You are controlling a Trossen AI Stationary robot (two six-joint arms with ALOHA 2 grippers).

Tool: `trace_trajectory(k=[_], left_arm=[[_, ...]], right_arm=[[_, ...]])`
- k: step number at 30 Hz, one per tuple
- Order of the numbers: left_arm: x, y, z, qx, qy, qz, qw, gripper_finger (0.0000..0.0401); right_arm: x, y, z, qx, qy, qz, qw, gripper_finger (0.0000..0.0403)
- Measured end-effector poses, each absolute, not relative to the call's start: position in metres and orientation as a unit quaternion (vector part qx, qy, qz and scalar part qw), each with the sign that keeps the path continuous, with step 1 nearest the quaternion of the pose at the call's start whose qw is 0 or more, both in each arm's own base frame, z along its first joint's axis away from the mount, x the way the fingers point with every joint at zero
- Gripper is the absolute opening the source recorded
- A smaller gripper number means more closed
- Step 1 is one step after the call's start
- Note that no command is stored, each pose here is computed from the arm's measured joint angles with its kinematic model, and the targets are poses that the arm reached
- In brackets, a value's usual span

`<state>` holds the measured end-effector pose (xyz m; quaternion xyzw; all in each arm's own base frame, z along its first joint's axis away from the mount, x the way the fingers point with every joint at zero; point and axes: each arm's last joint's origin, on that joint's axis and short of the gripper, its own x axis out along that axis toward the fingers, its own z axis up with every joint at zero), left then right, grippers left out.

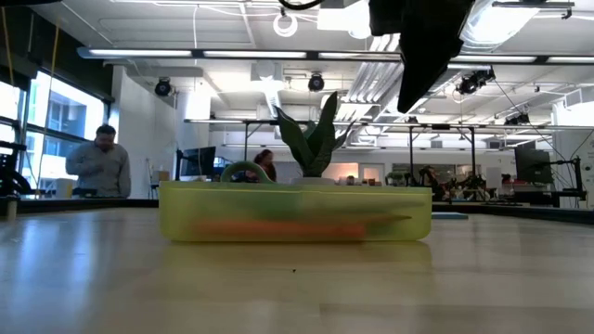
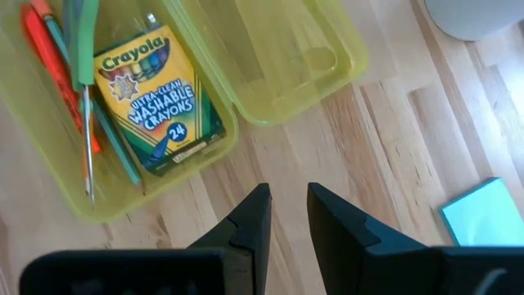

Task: Pack school essentials
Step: Put the orange eraser into the yellow school supply box

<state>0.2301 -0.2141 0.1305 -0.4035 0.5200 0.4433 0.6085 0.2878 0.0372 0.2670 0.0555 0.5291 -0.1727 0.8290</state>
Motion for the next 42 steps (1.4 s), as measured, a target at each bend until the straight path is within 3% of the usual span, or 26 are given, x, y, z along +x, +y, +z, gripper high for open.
trace_trajectory(k=[15,31,42], left_arm=[[0.255,-0.204,0.148,-0.355,0.478,0.429,0.679,0.0072],[0.342,-0.146,0.214,-0.198,0.394,0.348,0.827,0.0072],[0.371,-0.110,0.193,-0.146,0.504,0.239,0.817,0.0072]], right_arm=[[0.263,0.033,0.299,0.068,0.487,-0.170,0.854,0.0075],[0.245,0.030,0.318,0.080,0.455,-0.170,0.870,0.0075],[0.237,0.028,0.314,0.059,0.493,-0.187,0.848,0.0075]])
